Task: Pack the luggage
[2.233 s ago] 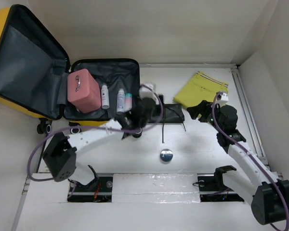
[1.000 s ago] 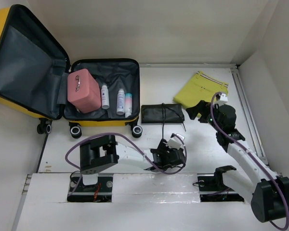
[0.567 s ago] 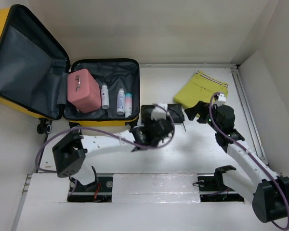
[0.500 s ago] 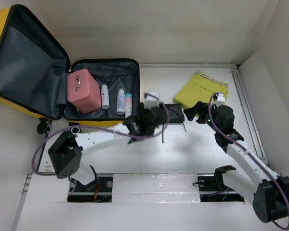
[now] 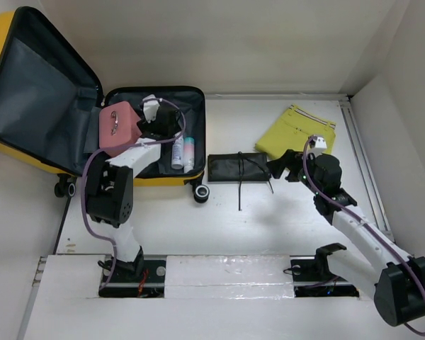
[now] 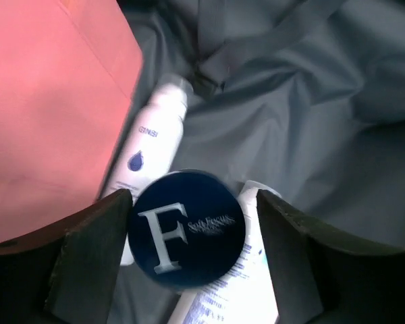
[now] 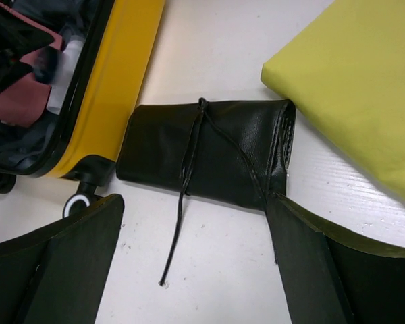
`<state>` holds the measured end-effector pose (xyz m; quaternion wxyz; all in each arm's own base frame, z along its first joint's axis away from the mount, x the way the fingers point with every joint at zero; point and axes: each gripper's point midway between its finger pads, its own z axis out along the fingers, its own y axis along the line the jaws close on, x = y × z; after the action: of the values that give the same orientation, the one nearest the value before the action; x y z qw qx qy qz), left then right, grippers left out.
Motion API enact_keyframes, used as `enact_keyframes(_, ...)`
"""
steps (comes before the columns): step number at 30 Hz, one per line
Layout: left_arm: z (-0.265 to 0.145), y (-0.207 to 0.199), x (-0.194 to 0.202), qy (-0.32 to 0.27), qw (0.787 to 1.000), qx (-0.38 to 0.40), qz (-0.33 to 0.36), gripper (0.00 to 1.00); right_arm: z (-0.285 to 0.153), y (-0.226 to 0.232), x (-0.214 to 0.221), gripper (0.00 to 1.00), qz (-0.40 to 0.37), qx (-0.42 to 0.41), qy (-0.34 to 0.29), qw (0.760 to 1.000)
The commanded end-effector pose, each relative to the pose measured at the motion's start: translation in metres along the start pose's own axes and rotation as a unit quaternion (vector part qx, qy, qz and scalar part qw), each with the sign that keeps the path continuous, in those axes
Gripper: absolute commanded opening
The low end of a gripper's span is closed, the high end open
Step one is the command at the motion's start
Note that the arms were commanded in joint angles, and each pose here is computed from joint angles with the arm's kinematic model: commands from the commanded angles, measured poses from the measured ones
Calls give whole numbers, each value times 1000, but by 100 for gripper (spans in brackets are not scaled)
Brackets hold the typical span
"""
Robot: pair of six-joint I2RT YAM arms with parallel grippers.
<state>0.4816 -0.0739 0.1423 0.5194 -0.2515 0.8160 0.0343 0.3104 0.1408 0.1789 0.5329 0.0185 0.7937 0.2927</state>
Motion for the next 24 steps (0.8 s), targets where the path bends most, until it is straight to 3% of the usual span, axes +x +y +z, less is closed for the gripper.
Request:
enact_keyframes(1, 11, -23, -10, 12, 1000, 25, -11, 78, 2, 17, -27, 92, -19, -21, -34, 999)
enact_keyframes(5, 15, -22, -3, 24, 999, 27, -14, 88, 2, 19, -26, 92, -20, -24, -33, 999)
enact_keyframes(9, -14, -35, -22, 2, 997, 73, -37, 92, 1, 15, -32, 89, -20, -8, -47, 999)
enact_keyframes(11, -53, -58, -31, -25, 992, 119, -42, 92, 5, 7, -25, 85, -17, 9, -37, 999)
enact_keyframes(13, -87, -72, -31, -39, 987, 154, -33, 92, 11, -7, -20, 74, -8, 39, -32, 999)
enact_keyframes(15, -127, -97, -13, -40, 980, 192, -13, 92, 18, -17, -11, 71, 1, 59, -18, 998)
enact_keyframes(19, -193, -126, 24, -37, 957, 289, 11, 92, 41, -35, 17, 89, 24, 74, 42, 996)
enact_keyframes(24, -242, -127, 44, -13, 924, 382, 0, 91, 77, -41, 44, 92, 65, 21, 97, 993)
